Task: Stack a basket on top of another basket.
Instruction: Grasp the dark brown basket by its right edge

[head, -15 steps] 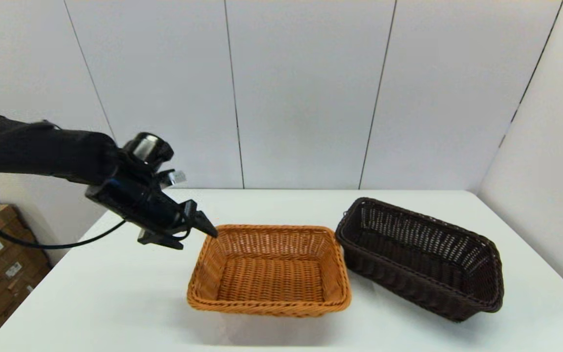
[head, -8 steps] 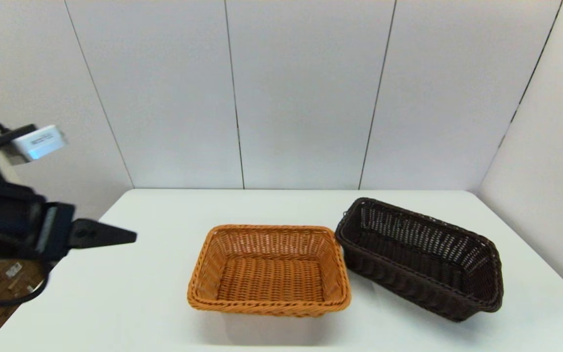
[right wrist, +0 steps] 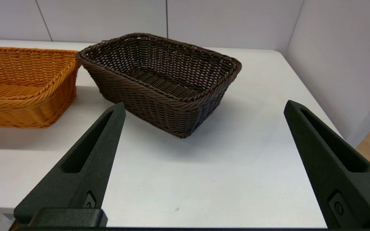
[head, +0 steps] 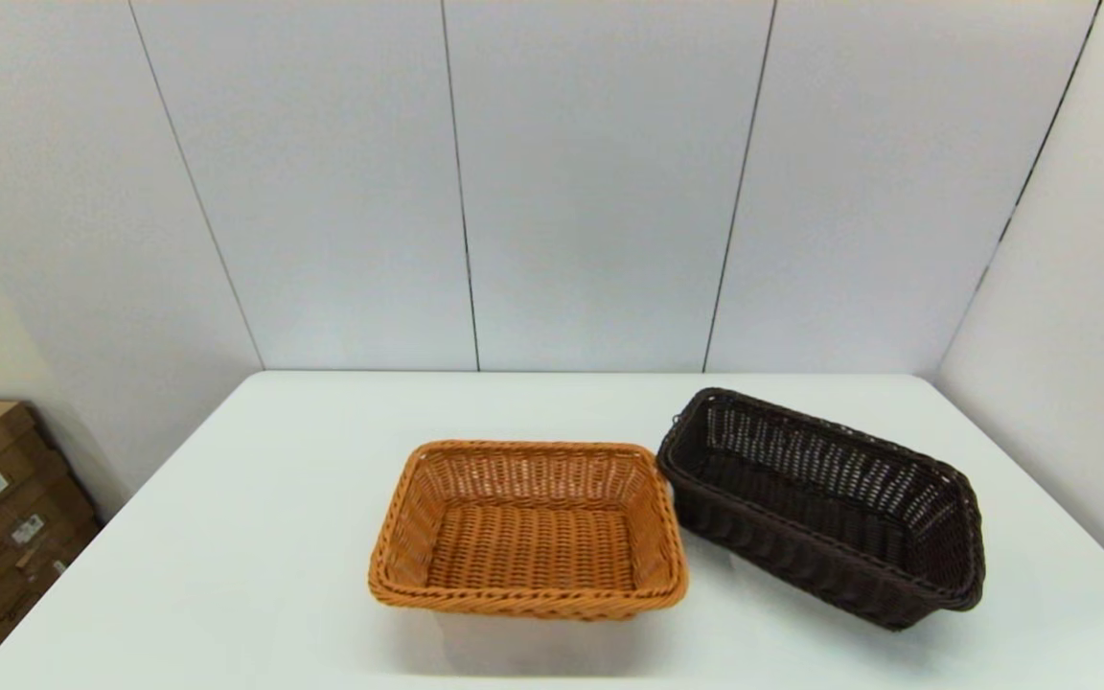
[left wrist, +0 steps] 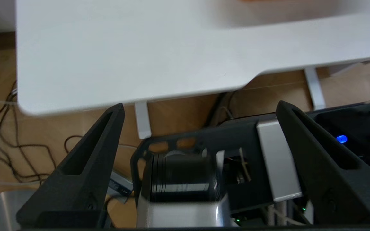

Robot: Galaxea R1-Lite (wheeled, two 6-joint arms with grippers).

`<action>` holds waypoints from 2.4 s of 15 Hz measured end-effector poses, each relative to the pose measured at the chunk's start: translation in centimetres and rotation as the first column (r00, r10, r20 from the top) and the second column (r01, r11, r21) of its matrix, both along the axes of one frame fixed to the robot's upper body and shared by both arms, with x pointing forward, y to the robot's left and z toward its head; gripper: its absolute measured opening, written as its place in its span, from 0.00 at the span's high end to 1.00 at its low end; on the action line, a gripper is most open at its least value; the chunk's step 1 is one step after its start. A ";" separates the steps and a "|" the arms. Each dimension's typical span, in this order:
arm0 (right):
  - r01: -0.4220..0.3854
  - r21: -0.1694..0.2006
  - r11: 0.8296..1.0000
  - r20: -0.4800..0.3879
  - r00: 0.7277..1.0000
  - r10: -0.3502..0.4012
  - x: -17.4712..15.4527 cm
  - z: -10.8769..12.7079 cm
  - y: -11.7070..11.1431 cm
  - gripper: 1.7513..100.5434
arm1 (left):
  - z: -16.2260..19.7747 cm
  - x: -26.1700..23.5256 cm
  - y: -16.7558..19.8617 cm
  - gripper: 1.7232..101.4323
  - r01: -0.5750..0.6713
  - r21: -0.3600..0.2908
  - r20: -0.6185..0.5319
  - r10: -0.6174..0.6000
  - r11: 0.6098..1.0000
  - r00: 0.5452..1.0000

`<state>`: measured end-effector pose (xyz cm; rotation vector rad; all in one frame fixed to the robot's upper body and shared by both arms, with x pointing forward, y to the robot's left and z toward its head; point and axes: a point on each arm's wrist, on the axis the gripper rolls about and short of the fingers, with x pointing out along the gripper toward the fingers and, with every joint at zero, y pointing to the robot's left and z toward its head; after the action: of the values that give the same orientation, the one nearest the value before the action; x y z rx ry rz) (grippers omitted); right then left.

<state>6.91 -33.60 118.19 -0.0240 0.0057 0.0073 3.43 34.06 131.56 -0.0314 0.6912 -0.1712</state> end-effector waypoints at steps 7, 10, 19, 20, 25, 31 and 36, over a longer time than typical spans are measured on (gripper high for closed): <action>0.000 0.000 1.000 0.000 1.000 0.000 0.0 0.0 0.0 0.03 | -7.4 -4.4 -0.6 0.05 -0.050 0.150 0.219 0.016 0.987 0.976; 0.000 0.000 1.000 0.000 1.000 0.000 0.0 0.0 0.0 0.03 | -9.1 -3.4 -0.6 0.04 -0.096 0.165 0.299 0.042 0.982 0.953; 0.000 0.000 1.000 0.000 1.000 0.000 0.0 0.0 0.0 0.03 | -13.0 2.8 -0.8 0.04 -0.089 0.149 0.579 -0.014 0.985 0.815; 0.000 0.000 1.000 0.000 1.000 0.000 0.0 0.0 0.0 0.03 | -13.1 2.9 -0.8 0.04 -0.085 0.145 0.591 -0.017 0.986 0.806; 0.000 0.000 1.000 0.000 1.000 0.000 0.0 0.0 0.0 0.03 | -13.4 3.1 -0.7 0.04 -0.128 0.032 0.575 0.086 0.991 0.813; 0.000 0.000 1.000 0.000 1.000 0.000 0.0 0.0 0.0 0.03 | -13.5 3.1 -0.7 0.04 -0.151 0.013 0.572 0.116 0.989 0.812; 0.000 0.000 1.000 0.000 1.000 0.000 0.0 0.0 0.0 0.03 | -13.5 3.1 -0.7 0.04 -0.151 0.013 0.572 0.116 0.989 0.812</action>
<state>6.91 -33.60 118.19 -0.0240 0.0061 0.0071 6.51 33.37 118.10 0.0276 0.0872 -0.0178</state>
